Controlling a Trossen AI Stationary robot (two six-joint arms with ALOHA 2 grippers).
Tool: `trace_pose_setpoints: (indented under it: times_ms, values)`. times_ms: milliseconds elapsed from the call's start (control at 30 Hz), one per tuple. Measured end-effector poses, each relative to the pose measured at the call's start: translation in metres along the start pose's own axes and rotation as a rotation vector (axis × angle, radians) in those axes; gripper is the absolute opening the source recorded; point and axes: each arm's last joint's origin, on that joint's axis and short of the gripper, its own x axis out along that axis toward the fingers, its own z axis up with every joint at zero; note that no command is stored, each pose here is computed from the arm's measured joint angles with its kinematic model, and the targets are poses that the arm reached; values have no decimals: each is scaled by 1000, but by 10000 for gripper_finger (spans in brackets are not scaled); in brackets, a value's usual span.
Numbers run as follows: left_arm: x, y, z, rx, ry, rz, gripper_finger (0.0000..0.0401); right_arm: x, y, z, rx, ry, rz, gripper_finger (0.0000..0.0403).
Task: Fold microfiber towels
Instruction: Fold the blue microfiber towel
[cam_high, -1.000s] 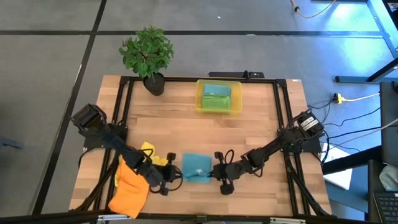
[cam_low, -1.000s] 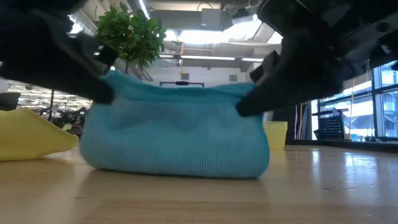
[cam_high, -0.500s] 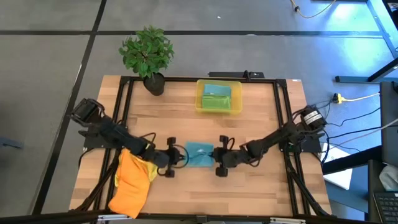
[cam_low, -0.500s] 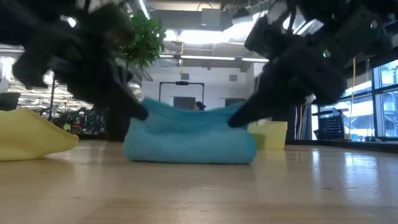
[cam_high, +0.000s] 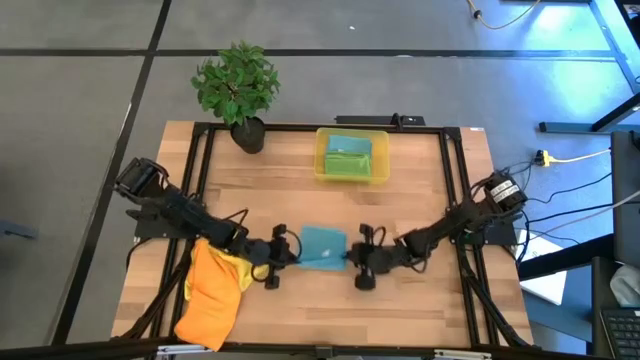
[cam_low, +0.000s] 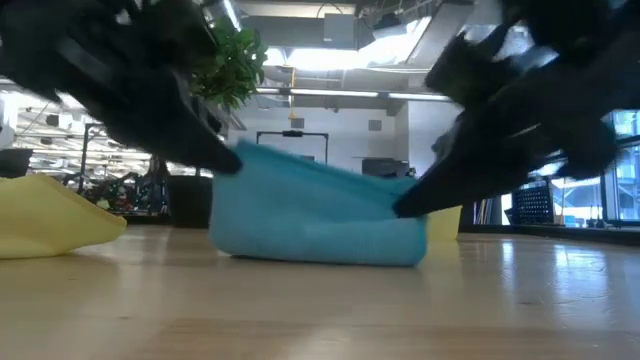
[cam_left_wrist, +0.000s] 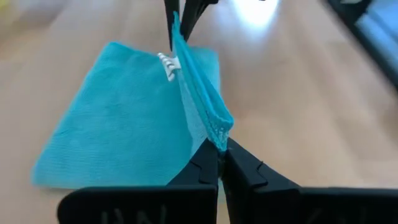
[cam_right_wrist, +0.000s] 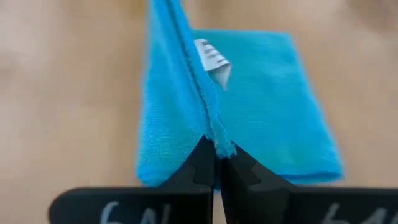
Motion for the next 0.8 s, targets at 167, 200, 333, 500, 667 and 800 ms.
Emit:
trace_pose_setpoints:
  times_ms: [167, 200, 333, 500, 667, 800]
  values:
    - [-9, -39, 10, 5, -55, -85, 0, -18, 39, 0, -26, -65, 122, 7]
    - [-11, -47, 13, 13, -70, -98, 0, -22, 48, 2, -34, -76, 144, 7]
    - [-17, -71, 30, 105, -119, -119, 0, -31, 69, 13, -114, -107, 126, 7]
    - [-10, -55, 27, 111, -40, -21, 0, -22, 58, 30, -135, -62, 36, 7]
    - [-5, -27, 4, 24, 36, 54, 0, -6, 29, 35, -98, -16, -15, 7]
    - [-8, -13, -14, -49, 7, 60, 0, 6, 6, 35, -64, 21, -23, 7]
